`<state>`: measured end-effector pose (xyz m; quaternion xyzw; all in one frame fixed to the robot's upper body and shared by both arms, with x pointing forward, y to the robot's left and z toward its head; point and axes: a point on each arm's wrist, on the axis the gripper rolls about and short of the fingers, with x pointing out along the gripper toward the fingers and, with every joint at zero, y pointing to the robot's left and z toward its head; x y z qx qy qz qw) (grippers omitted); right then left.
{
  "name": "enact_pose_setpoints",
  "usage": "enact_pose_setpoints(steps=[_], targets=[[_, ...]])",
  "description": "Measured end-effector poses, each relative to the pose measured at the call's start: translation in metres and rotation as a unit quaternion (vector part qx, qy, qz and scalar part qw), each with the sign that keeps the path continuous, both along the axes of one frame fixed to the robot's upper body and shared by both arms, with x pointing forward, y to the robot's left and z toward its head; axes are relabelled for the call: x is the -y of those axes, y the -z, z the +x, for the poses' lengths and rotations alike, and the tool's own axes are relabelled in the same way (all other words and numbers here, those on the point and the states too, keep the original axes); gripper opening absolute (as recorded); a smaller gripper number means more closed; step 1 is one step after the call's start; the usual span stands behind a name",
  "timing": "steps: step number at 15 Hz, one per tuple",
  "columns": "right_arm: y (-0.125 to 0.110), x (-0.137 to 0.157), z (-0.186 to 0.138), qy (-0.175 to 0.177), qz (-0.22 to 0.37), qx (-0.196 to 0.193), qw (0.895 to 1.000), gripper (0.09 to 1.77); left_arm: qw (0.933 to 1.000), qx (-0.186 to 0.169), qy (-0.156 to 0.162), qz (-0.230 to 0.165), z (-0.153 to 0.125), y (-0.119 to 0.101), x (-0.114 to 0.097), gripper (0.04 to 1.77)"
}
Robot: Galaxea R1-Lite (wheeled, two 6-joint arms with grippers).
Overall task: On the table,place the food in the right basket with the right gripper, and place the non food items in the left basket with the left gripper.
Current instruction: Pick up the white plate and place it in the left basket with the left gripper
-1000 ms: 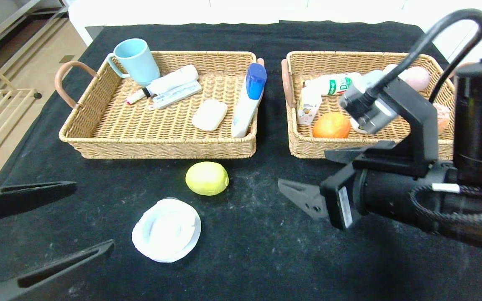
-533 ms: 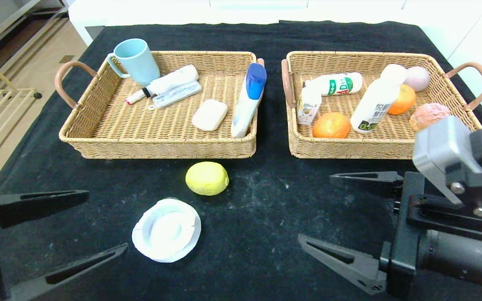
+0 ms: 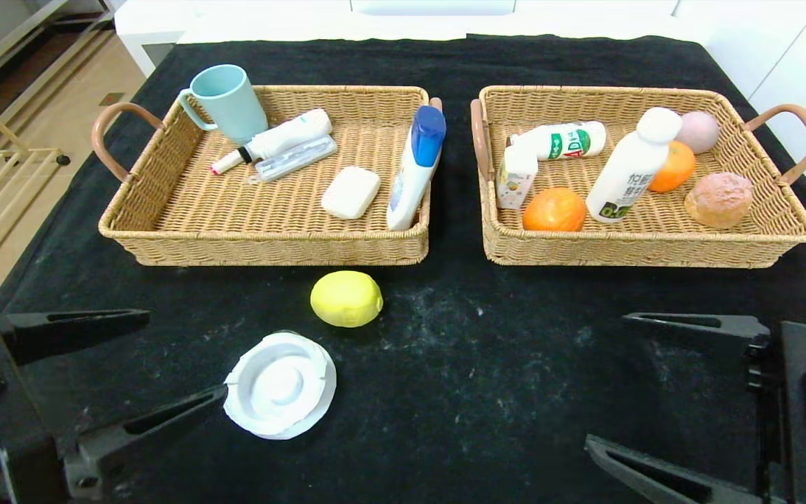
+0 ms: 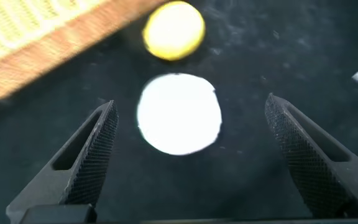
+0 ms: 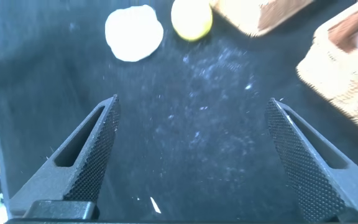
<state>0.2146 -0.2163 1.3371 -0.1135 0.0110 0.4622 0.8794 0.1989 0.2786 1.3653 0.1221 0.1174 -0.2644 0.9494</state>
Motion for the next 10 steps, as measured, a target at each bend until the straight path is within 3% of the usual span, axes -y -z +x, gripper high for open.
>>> enact_pose_setpoints(steps=[1, 5, 10], targets=[[-0.003, 0.003, -0.003, 0.0, 0.005, 0.005, 1.0, 1.7, 1.0, 0.0, -0.007, 0.004, 0.002, -0.004, 0.0, 1.72], [-0.004, 0.011, -0.009, 0.007, 0.013, 0.012, 1.0, 1.7, 0.9957, -0.063, -0.029, 0.06, -0.003, -0.012, -0.003, 1.72], [-0.005, 0.015, -0.009, 0.017, 0.017, 0.016, 1.0, 1.7, 0.9835, -0.135, -0.057, 0.106, 0.011, -0.015, 0.003, 1.72]])
